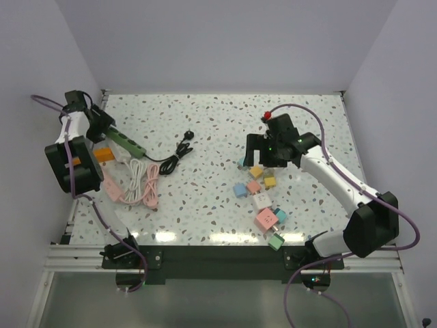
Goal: Pull the plug off the socket
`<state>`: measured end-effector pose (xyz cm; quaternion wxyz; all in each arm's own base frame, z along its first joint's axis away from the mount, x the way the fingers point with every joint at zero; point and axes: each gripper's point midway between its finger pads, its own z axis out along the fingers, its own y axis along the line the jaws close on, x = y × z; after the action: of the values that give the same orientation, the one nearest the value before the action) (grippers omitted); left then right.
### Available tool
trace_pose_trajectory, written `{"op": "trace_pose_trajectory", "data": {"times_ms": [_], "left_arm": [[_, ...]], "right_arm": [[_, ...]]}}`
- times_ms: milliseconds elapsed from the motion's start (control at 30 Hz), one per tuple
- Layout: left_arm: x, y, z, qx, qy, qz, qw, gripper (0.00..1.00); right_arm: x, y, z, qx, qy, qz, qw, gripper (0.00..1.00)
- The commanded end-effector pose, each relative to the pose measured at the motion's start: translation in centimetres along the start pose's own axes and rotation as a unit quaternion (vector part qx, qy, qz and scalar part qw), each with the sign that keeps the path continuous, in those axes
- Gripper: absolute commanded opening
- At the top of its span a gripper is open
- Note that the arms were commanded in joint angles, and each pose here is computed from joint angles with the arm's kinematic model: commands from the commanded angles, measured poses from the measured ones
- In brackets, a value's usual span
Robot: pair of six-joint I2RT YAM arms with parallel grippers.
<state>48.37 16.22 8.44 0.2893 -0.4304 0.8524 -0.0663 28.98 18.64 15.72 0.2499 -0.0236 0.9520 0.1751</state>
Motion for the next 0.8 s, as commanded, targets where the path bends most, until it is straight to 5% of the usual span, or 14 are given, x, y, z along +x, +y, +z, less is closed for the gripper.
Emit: {"op": "trace_pose_trajectory", "data": {"times_ms": [0,67,333,500,767], "left_arm": [[-1.0,0.3,-1.0,0.005,-0.024,-0.013,1.0,0.83],[-0.9,0.1,-1.3,0.019,-0.028,-0.013,0.999,1.0],[-1.1,-2.8,-7.1,0.078,-0.054,0.018,0.995,1.0],[2.1,-6.2,-12.5,0.162,-0.054,0.058,0.984,1.0],[13.7,-13.8,-22.5,0.359,-0.035,0.197,0.912,1.0]], "right_arm": [[-1.8,1.2,-0.5,-0.024,-0.024,-0.011,0.999,0.99],[-1.6,1.2,-0.4,-0.026,-0.022,-0.01,0.999,0.99],[-2.0,1.6,-0.5,-0.038,-0.037,-0.006,0.999,0.99],[-2.3,1.3,-0.8,-0.027,-0.05,0.007,0.998,0.99],[-1.9,-0.9,-3.3,0.028,-0.072,0.014,0.997,0.99]]}}
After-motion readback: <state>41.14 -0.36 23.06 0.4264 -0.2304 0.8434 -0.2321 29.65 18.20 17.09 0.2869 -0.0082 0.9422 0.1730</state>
